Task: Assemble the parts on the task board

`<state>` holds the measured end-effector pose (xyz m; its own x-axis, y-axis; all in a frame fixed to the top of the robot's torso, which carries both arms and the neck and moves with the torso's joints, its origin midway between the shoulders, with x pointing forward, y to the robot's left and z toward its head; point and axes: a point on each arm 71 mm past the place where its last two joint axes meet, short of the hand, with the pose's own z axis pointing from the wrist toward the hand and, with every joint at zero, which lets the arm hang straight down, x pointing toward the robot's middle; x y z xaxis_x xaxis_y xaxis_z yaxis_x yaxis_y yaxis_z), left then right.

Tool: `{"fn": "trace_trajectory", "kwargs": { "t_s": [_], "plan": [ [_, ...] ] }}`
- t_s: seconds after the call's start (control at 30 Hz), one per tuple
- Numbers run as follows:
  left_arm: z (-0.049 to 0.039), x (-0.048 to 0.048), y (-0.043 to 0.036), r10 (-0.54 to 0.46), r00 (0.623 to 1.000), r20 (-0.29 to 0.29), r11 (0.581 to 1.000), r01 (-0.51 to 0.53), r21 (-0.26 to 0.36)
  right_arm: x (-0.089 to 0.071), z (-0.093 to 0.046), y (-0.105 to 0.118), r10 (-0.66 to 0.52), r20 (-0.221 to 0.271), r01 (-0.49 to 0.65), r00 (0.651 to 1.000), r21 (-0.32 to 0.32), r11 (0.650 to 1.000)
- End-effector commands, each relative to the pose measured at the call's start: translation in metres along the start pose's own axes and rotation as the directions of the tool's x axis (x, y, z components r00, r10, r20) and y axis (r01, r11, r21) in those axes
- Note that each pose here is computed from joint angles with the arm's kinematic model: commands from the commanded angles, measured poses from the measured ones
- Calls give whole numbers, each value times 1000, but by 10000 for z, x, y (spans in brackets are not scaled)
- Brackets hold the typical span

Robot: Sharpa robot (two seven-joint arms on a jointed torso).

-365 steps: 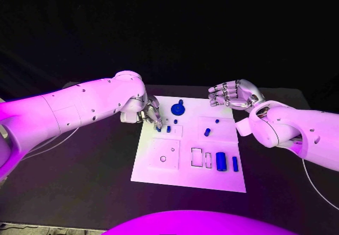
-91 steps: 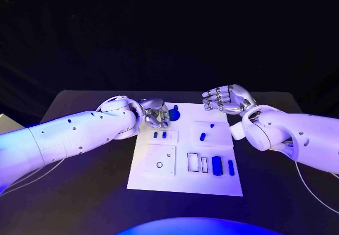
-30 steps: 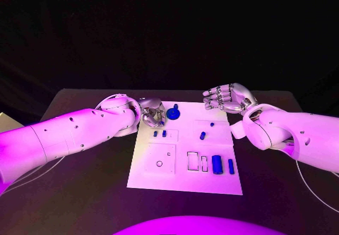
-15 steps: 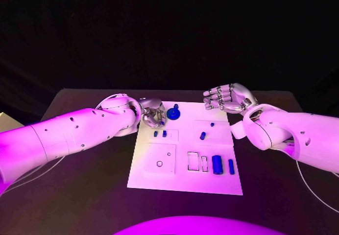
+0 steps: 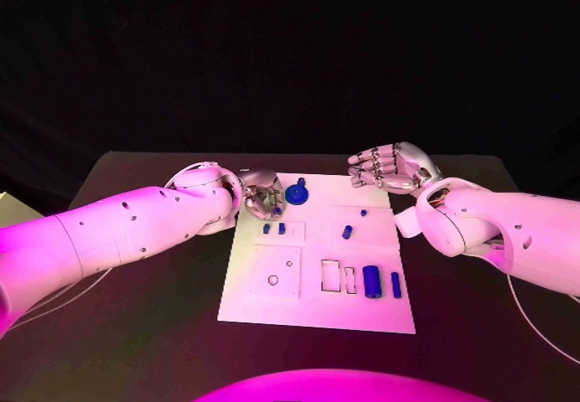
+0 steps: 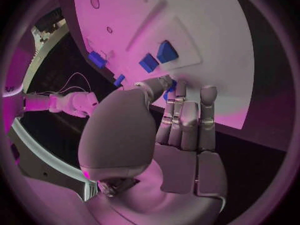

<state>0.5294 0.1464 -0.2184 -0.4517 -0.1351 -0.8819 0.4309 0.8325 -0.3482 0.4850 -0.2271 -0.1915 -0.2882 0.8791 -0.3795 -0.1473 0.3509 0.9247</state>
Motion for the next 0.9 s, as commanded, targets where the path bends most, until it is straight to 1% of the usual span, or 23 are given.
{"fn": "trace_trajectory", "kwargs": {
  "t_s": [0.03,0.33,0.9],
  "plan": [
    [-3,31,7,-1,1000,1,1000,1,5,15,-1,14,-1,-13,1,1000,-18,1000],
    [-11,31,19,-9,1000,10,1000,9,3,12,0,12,-2,-11,2,1000,-17,1000],
    [-22,33,44,-11,1000,7,1000,11,-9,7,0,9,-5,-8,5,1000,-16,1000]
  ]
}}
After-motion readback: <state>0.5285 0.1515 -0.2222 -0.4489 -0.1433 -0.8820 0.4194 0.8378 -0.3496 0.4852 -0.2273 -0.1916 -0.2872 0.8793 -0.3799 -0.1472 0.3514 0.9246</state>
